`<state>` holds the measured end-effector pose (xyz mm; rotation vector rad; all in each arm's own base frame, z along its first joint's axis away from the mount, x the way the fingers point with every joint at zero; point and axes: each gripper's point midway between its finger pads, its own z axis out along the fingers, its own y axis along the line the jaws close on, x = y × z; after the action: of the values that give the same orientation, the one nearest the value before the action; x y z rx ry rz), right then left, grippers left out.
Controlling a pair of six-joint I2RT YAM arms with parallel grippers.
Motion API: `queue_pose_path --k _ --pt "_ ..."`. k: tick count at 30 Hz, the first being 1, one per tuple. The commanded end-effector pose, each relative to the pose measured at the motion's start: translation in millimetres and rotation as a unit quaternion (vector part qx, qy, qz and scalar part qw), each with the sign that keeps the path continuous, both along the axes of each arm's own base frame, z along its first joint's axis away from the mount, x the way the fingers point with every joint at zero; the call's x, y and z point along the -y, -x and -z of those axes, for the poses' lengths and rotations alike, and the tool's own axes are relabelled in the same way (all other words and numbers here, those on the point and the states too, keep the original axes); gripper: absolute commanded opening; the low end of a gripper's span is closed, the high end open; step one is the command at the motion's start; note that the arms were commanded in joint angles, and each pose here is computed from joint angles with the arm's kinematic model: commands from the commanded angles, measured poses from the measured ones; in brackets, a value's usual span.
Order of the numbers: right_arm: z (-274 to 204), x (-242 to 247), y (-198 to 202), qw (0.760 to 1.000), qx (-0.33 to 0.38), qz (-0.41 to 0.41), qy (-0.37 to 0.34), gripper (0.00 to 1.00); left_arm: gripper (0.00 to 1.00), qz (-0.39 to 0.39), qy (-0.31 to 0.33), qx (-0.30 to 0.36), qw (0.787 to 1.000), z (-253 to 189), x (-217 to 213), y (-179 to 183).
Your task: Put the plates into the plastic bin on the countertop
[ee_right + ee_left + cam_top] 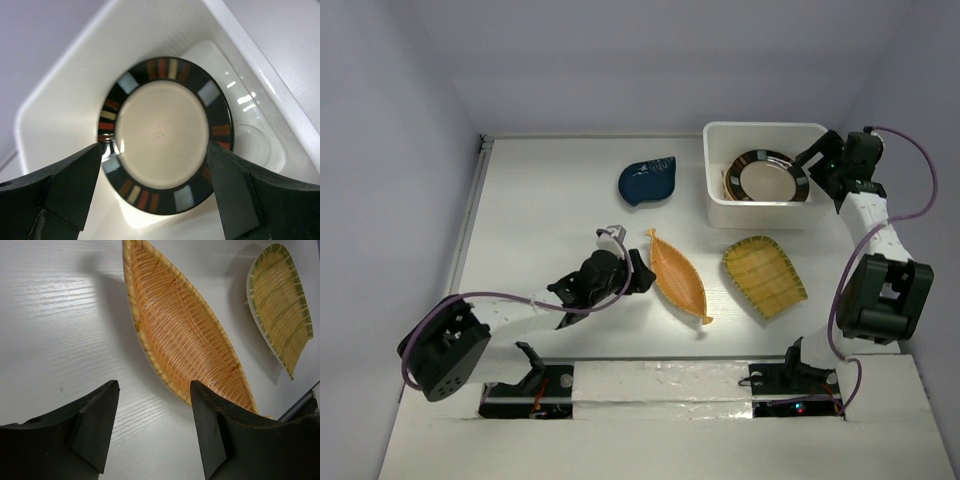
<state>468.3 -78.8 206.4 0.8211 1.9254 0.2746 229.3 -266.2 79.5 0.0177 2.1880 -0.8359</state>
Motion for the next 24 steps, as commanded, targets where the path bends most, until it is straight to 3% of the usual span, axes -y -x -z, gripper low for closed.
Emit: queue_pose_path --k 1,4,9,12,13,15,20,21,22,23,24 --pt "-45.1 3.3 5.6 0.997 0.069 0.018 0.016 0.91 0.55 -0.012 0.03 0.031 0.999 -22.1 14.8 -17.7" --pt "-57.5 -1.1 19.8 0.996 0.092 0.019 0.013 0.88 0.51 -0.023 0.023 0.024 0.999 -13.2 19.3 -23.0" --pt "-89.0 -36.2 43.2 0.981 0.19 -0.038 -0.033 0.76 0.48 -0.048 0.021 0.017 0.998 -0.8 23.1 -34.6" --pt "-97.5 -72.5 61.4 0.969 0.225 -0.085 -0.052 0.53 0.47 -0.054 0.036 0.015 0.998 0.2 30.8 -40.9" --pt "-97.2 -81.5 65.2 0.968 0.227 -0.096 -0.055 0.28 0.46 -0.054 0.041 0.016 0.998 -1.3 34.1 -42.9" --pt "-94.6 -110.7 76.5 0.962 0.23 -0.131 -0.062 0.13 0.44 -0.055 0.041 0.012 0.998 4.1 37.9 -45.7" --pt "-84.3 -184.3 105.6 0.941 0.233 -0.232 -0.077 0.09 0.33 -0.061 0.05 0.01 0.997 13.1 44.2 -51.6" --pt "-80.4 -205.9 114.7 0.933 0.23 -0.264 -0.084 0.1 0.28 -0.061 0.051 0.01 0.997 13.6 45.8 -53.0" --pt "-68.5 -217.6 122.3 0.929 0.219 -0.285 -0.089 0.11 0.08 -0.06 0.049 0.007 0.997 15.8 46.5 -52.9" --pt "-62.8 -227.5 127.6 0.924 0.214 -0.304 -0.085 0.17 0.0 -0.063 0.045 0.005 0.997 18.4 45.7 -53.6" --pt "-56.3 -236.8 132.8 0.92 0.208 -0.322 -0.083 0.21 0.0 -0.064 0.045 0.005 0.997 18.3 44.4 -52.8"
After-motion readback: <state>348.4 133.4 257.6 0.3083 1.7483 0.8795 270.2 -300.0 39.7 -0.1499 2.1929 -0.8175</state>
